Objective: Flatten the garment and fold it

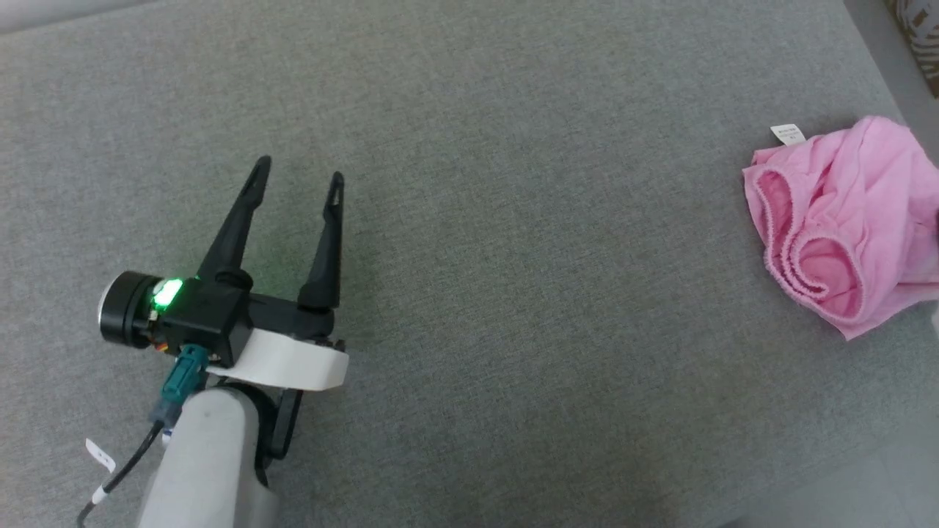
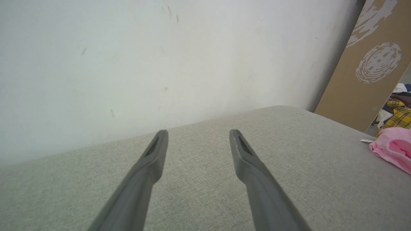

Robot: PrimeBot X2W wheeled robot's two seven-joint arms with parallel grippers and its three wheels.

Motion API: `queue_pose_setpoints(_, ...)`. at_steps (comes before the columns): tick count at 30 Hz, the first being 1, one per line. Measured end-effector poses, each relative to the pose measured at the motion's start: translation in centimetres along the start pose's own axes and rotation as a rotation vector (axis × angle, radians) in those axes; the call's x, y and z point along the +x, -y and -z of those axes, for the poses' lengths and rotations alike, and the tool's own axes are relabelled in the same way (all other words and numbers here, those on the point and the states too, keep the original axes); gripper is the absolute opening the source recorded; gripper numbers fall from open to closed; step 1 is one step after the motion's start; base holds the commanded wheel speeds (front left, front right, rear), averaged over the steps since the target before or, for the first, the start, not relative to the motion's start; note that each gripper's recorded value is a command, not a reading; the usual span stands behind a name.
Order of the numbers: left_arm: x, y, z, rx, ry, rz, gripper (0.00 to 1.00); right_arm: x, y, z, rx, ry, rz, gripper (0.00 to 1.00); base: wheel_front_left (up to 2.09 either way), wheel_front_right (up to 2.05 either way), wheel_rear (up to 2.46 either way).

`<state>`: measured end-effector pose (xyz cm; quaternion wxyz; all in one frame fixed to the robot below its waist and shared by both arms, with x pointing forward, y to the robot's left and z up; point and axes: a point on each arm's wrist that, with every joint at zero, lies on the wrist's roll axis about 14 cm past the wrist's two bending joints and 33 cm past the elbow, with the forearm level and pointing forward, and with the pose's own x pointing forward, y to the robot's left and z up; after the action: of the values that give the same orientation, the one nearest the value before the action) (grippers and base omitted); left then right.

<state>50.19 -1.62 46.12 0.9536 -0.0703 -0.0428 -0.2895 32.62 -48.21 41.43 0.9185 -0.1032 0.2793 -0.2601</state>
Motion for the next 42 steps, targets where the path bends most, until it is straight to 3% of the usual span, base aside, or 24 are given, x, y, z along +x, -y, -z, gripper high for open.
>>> queue_pose_setpoints(5,-0.8,-0.3,-0.3,-0.007,-0.001,-0.034,1.00,-0.7,1.7,-0.7,-0.001,0.044,0.039,1.00,0.00,0.00,0.00)
queue_pose_setpoints(10,-2.6,-0.5,-1.0,-0.012,-0.017,-0.079,1.00,-1.9,0.8,-4.0,0.000,0.204,-0.003,1.00,0.00,0.00,0.00)
queue_pose_setpoints(21,-8.7,-3.4,-4.2,0.030,-0.014,-0.250,1.00,-7.4,-12.9,-6.0,0.124,0.397,-0.314,1.00,0.00,0.00,0.00)
queue_pose_setpoints(28,-14.1,-6.8,-5.1,0.079,-0.042,-0.398,1.00,-12.1,-20.7,-9.4,0.228,0.505,-0.514,1.00,0.00,0.00,0.00)
queue_pose_setpoints(33,-17.5,-8.3,-5.9,0.109,-0.050,-0.475,1.00,-15.4,-23.4,-10.7,0.243,0.558,-0.605,1.00,0.00,0.00,0.00)
queue_pose_setpoints(42,-20.9,-7.6,-6.4,0.112,-0.054,-0.517,1.00,-19.3,-23.4,-9.9,0.239,0.582,-0.630,1.00,0.00,0.00,0.00)
